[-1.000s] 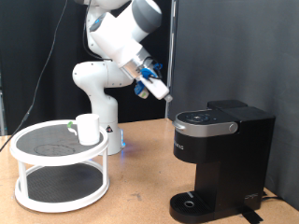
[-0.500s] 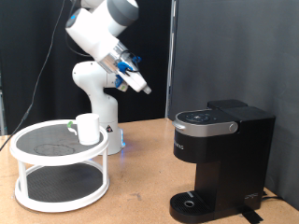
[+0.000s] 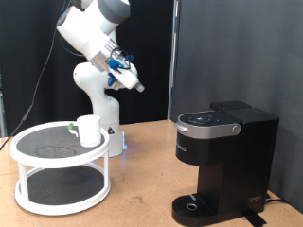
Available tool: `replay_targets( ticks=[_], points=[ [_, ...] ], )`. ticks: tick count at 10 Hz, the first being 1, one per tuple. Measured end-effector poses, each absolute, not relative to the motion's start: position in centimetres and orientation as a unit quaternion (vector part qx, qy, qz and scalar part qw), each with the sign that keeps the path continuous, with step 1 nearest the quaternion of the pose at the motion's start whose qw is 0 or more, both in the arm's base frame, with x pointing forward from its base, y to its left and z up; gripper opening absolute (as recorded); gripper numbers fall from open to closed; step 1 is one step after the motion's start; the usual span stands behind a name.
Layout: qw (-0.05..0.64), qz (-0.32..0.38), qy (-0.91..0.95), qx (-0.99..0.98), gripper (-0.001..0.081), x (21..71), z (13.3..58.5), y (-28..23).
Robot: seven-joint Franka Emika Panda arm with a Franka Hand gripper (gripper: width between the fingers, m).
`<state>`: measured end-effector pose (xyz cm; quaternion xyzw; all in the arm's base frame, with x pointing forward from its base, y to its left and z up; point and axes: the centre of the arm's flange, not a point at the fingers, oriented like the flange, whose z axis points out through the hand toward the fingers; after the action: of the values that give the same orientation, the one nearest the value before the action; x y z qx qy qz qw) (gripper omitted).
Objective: Make a cup of coffee with the keurig machine
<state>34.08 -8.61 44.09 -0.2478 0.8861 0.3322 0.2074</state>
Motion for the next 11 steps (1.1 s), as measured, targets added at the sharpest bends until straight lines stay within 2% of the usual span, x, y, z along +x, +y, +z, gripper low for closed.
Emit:
replay_targets(
  ticks=[5,8,11],
  points=[
    [0.154,0.355,0.891,-0.239,0.0,28.6,43.5,-14.2],
    [0.153,0.363,0.891,-0.225,0.0,27.1,43.3,-16.0],
    [0.166,0.319,0.904,-0.229,0.0,26.3,42.8,-17.8]
  ],
)
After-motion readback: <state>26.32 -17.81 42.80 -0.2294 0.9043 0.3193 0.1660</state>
